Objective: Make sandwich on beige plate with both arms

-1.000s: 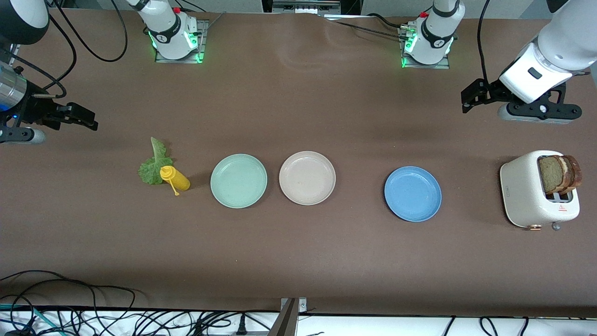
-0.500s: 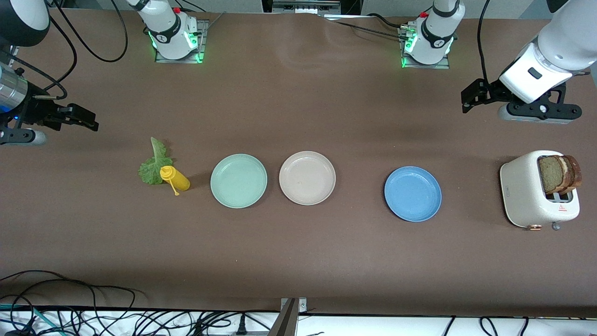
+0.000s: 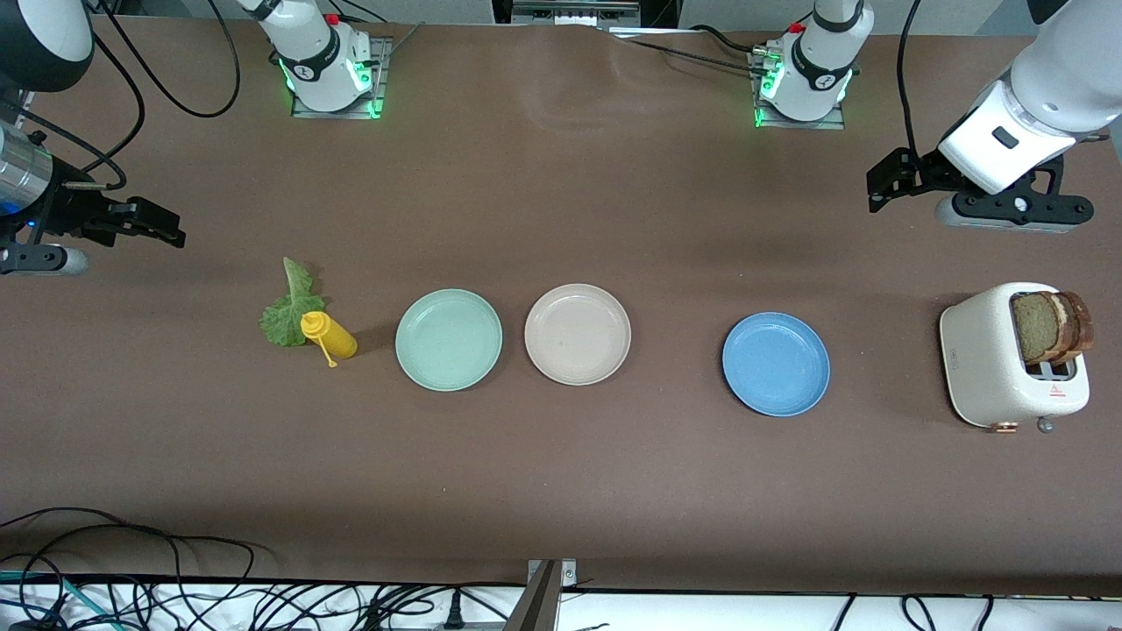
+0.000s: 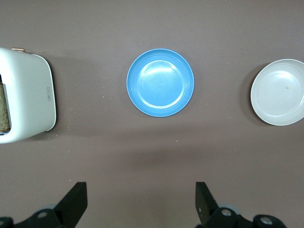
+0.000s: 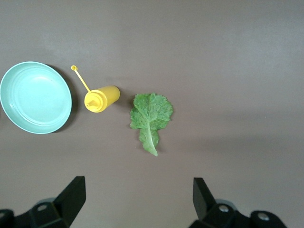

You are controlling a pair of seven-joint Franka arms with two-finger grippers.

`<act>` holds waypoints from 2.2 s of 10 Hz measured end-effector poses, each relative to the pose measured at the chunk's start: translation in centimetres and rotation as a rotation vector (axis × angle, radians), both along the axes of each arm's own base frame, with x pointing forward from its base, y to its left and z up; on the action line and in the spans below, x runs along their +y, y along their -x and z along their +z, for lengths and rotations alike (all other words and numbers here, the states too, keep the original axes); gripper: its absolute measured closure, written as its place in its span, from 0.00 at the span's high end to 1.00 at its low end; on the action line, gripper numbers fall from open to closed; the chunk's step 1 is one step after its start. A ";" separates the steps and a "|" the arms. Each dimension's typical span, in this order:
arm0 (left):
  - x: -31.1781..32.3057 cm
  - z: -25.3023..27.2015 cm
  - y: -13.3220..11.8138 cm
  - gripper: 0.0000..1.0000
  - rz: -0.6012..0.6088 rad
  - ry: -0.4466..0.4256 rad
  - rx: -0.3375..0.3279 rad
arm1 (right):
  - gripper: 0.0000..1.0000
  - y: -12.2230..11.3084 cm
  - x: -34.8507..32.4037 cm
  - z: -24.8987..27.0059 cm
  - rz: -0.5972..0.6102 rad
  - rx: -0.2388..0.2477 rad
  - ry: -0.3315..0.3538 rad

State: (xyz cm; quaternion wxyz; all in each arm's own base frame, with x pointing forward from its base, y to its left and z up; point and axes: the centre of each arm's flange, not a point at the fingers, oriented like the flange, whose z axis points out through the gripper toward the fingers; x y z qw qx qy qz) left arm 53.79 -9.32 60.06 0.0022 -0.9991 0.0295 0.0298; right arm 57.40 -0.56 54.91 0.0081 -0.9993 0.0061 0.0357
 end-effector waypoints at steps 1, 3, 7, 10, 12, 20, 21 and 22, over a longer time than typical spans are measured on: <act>0.0 0.0 0.0 1.00 0.000 0.000 0.000 | 1.00 0.0 0.0 0.0 0.000 0.000 0.000; 0.0 0.0 0.0 1.00 0.000 0.000 0.000 | 1.00 0.0 -0.1 0.0 -0.002 0.000 0.000; 0.0 0.0 0.0 1.00 0.000 0.000 0.000 | 1.00 -0.1 -0.2 -0.2 -0.003 0.003 -0.001; 0.1 -0.1 0.0 1.00 0.001 0.000 0.002 | 1.00 -0.1 -0.2 -0.3 -0.003 0.005 -0.002; 0.1 -0.1 0.0 1.00 0.001 0.000 0.002 | 1.00 -0.1 -0.3 -0.4 -0.001 0.006 -0.002; 3.1 -2.3 -1.3 1.00 0.036 -0.079 0.032 | 1.00 -0.1 -1.1 -0.4 0.006 0.006 -0.031; 4.8 -3.6 -2.0 1.00 0.059 -0.093 0.054 | 1.00 -0.1 -1.1 -0.4 0.007 0.007 -0.031; 7.2 -5.0 -2.9 1.00 0.093 -0.104 0.073 | 1.00 -0.1 -1.1 -0.5 0.008 0.009 -0.031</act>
